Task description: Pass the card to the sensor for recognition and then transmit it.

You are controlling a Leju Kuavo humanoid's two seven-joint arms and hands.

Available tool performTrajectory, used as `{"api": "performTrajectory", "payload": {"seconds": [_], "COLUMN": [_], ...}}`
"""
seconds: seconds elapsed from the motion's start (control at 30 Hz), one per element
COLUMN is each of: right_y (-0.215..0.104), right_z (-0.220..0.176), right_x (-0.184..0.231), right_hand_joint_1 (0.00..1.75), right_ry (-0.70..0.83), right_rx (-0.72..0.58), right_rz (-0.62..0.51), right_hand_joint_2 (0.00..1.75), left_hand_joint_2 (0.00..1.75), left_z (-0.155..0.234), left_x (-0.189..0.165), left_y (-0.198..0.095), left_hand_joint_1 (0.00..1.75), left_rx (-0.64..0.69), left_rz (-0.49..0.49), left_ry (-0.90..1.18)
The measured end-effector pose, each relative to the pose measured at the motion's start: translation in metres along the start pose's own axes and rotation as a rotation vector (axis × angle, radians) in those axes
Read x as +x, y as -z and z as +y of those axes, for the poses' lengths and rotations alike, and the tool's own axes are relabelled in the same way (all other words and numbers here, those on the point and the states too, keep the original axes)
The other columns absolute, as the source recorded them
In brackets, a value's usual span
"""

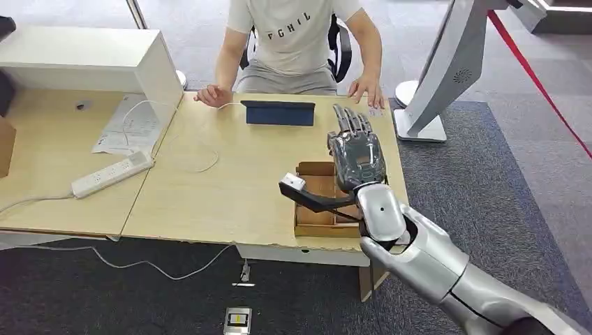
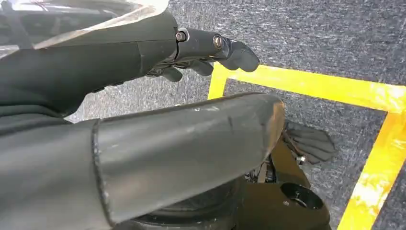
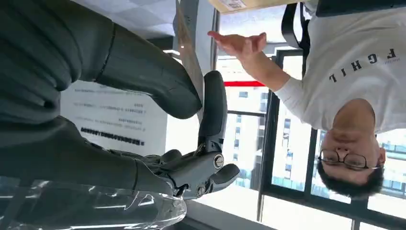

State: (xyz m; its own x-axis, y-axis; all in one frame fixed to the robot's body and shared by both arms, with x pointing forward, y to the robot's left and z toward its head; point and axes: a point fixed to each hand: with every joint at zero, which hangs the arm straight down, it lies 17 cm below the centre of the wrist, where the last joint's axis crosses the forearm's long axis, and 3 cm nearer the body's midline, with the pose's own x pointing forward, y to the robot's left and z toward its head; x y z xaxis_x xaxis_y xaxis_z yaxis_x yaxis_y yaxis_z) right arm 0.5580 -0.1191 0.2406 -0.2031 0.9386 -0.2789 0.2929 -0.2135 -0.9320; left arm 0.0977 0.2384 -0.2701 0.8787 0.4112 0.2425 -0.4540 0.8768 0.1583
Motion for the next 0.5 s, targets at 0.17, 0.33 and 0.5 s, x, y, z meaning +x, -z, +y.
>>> {"api": "performTrajectory", "payload": {"seconds": [0.17,0.33,0.5], "right_y": [0.005,0.009,0.011], "right_z": [-0.006,-0.003,0.007], "right_x": [0.007,0.010,0.014], "right_hand_joint_1": [1.75,1.75,1.75], "right_ry": [-0.023,-0.044,-0.060], "right_rx": [-0.007,0.018,0.050], "right_rz": [-0.015,-0.018,-0.026], "right_hand_joint_2": [1.75,1.75,1.75], "left_hand_joint_2": [0.00,0.00,0.00], "left_z": [-0.001,-0.001,0.000], "left_x": [-0.001,-0.002,-0.004], "left_y": [-0.001,-0.001,-0.001], "left_hand_joint_1": [0.00,0.00,0.00], "left_rx": [-0.002,0.004,0.013], "left_rz": [0.003,0.008,0.016], "left_ry": [0.004,0.010,0.015]}}
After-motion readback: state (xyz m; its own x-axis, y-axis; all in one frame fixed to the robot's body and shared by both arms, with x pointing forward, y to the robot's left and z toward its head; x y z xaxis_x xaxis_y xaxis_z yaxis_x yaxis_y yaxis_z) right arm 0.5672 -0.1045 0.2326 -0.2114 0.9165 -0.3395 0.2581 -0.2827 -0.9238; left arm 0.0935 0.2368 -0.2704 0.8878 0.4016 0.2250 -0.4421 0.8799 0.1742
